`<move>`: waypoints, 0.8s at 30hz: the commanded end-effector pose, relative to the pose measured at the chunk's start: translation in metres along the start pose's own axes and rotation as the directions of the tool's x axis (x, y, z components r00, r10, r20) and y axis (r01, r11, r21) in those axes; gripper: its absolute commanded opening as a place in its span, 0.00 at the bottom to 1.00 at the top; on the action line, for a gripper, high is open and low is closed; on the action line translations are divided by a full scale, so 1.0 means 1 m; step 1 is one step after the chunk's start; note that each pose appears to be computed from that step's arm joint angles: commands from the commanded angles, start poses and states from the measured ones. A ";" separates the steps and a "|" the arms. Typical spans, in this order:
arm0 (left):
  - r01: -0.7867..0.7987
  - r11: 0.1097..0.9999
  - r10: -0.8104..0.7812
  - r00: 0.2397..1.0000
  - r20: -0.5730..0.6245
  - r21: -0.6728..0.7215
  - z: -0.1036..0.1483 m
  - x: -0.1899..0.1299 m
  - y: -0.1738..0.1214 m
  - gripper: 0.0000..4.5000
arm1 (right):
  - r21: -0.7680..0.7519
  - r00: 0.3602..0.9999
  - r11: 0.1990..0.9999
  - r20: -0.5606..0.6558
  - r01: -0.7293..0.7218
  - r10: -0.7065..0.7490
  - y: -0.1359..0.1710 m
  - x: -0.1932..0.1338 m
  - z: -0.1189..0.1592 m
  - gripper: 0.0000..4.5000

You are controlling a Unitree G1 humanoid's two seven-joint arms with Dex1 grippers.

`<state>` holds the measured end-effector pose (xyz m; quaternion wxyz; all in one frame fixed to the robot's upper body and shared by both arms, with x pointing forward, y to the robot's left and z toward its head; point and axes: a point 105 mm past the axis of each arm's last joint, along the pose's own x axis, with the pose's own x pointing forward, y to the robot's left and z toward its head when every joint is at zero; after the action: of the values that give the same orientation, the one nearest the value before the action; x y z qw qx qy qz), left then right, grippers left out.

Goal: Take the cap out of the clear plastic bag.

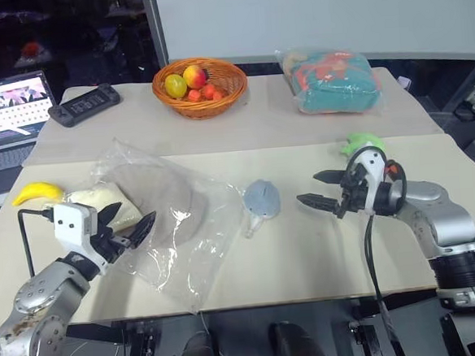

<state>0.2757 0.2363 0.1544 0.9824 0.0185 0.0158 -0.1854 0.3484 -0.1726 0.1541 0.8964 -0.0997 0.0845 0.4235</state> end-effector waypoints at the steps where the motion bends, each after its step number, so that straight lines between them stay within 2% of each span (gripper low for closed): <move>1: 0.005 0.998 -0.011 0.997 0.077 0.069 0.024 0.003 0.006 0.99 | -0.027 0.999 1.000 0.044 0.001 0.000 0.000 -0.004 0.021 1.00; 2: 0.007 0.996 -0.016 0.995 0.097 0.091 0.034 0.004 0.009 0.99 | -0.032 0.999 0.999 0.045 -0.009 0.010 0.000 -0.004 0.027 1.00; 4: -0.005 1.000 0.001 0.988 0.154 0.031 0.056 0.007 0.022 0.99 | -0.051 0.994 0.996 0.076 -0.075 0.079 0.009 0.000 0.051 1.00; 6: 0.007 1.000 -0.003 0.991 0.137 -0.028 0.062 0.012 0.027 0.99 | -0.080 0.974 0.978 0.111 -0.190 0.199 0.031 0.007 0.077 1.00; 10: 0.023 0.996 -0.019 0.999 0.047 -0.081 0.059 0.022 0.024 0.99 | -0.143 0.916 0.918 0.107 -0.371 0.387 0.071 0.015 0.102 1.00; 14: 0.027 0.999 -0.027 1.000 0.002 -0.025 0.065 0.022 0.025 0.99 | -0.188 0.860 0.855 0.079 -0.483 0.503 0.096 0.018 0.111 1.00; 19: -0.061 0.998 0.061 0.998 -0.019 0.012 0.076 0.017 0.039 0.99 | -0.212 0.839 0.827 0.055 -0.520 0.541 0.104 0.021 0.114 1.00; 22: -0.272 0.961 0.270 0.962 -0.042 -0.046 0.072 0.008 0.071 0.99 | -0.231 0.842 0.825 0.045 -0.515 0.538 0.103 0.025 0.115 1.00; 24: -0.328 0.942 0.322 0.943 -0.079 -0.069 0.061 0.007 0.076 0.99 | -0.235 0.843 0.825 0.040 -0.513 0.536 0.102 0.028 0.114 1.00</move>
<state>0.3132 0.2915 0.2152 0.9968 -0.0078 0.0558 -0.0576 0.2948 -0.0623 0.2355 0.7362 -0.1296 0.0423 0.6628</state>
